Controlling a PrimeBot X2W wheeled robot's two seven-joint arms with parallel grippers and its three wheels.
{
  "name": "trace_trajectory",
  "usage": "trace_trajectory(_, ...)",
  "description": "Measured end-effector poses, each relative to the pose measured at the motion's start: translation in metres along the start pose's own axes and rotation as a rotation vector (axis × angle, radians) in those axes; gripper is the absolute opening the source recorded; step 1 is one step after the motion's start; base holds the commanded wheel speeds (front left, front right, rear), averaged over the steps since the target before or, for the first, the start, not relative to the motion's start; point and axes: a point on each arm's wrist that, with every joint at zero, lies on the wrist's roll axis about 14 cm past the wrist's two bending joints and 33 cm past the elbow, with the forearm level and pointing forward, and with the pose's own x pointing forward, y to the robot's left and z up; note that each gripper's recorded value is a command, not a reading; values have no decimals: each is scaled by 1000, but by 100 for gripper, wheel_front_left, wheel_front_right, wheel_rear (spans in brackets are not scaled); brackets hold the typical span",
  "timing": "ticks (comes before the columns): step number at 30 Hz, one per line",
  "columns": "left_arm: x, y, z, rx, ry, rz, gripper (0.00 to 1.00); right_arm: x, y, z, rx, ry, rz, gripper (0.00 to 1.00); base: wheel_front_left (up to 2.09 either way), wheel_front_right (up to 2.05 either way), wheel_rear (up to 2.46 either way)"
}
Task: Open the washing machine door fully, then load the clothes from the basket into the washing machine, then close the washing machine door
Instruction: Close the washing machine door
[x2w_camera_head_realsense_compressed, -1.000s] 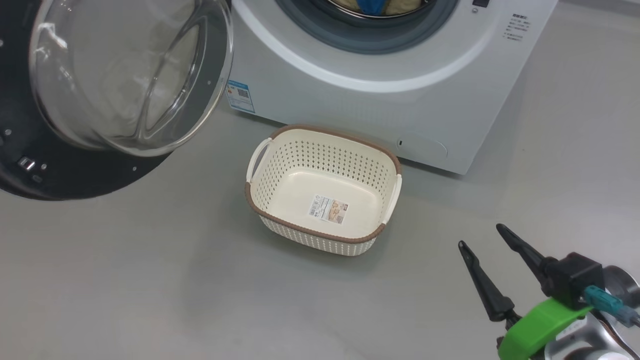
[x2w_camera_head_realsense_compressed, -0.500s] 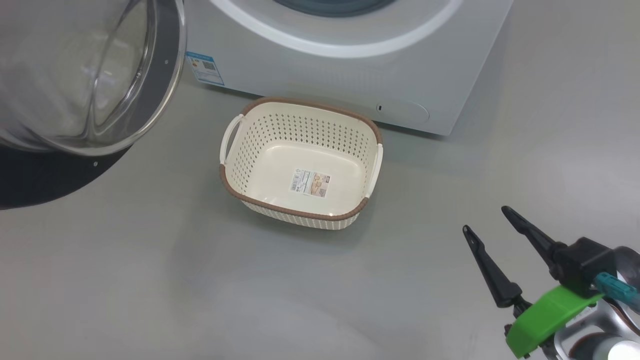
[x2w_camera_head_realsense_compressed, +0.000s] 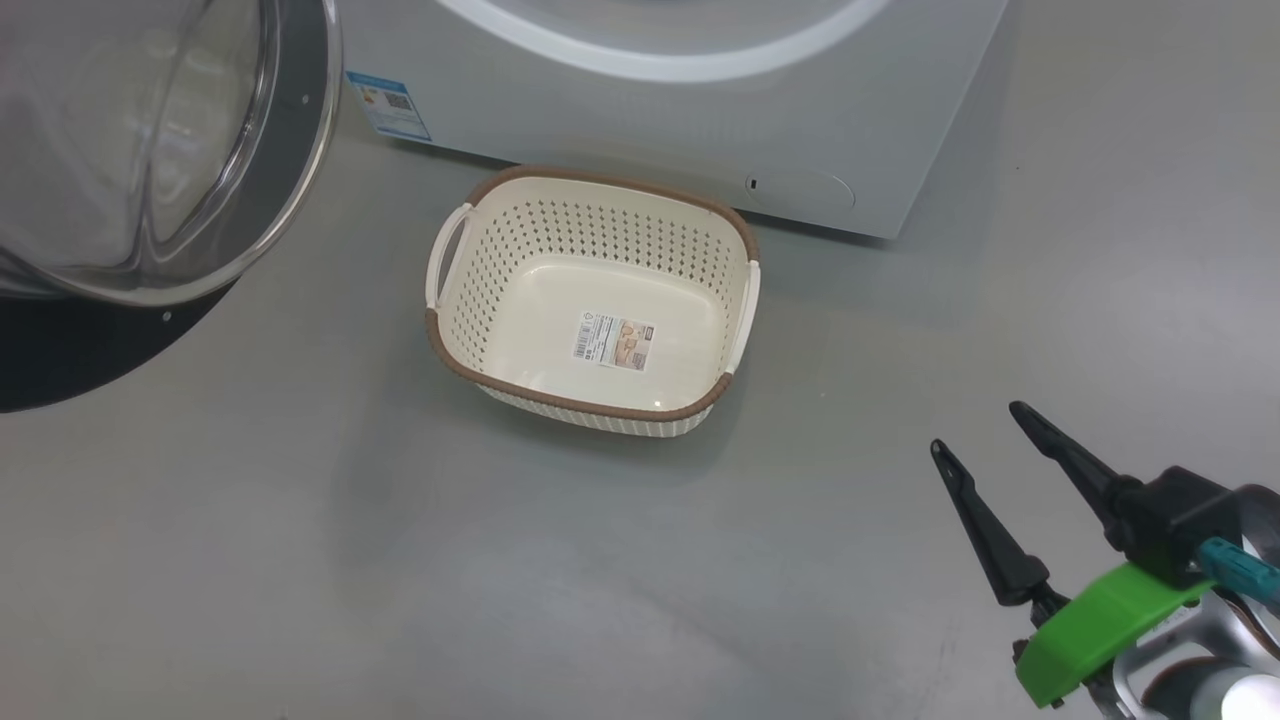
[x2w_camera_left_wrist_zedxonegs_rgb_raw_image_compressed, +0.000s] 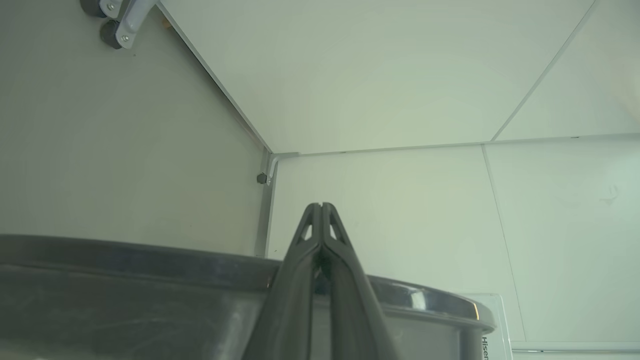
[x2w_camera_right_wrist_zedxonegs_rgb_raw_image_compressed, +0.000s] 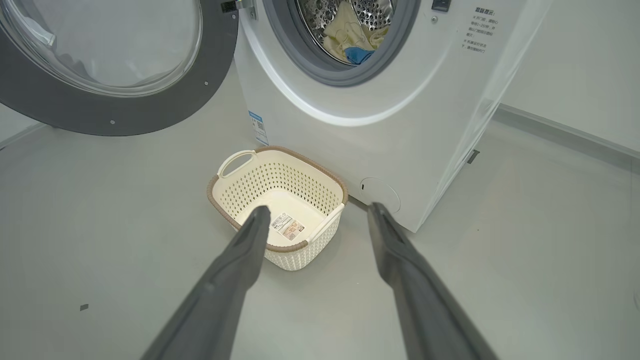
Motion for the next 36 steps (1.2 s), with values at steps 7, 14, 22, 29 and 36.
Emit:
trace_trajectory(7, 2, 1, -6, 68, 71, 5, 0, 7, 0, 2, 9, -12, 8, 100, 0, 0, 0)
trace_trajectory(14, 1, -1, -15, 107, 165, 1, 0, 10, 2, 0, 13, -6, 16, 100, 0, 0, 0)
trace_trajectory(22, -3, -8, -39, 103, 273, -41, 0, 13, 4, -4, 19, 4, 26, 100, 0, 0, 0)
trace_trajectory(29, -12, -3, -51, 91, 372, -40, 0, 15, 5, -5, 20, 5, 32, 100, 0, 0, 0)
trace_trajectory(36, -37, 1, -76, 65, 582, -57, 0, 18, 8, -5, 19, 4, 42, 100, 0, 0, 0)
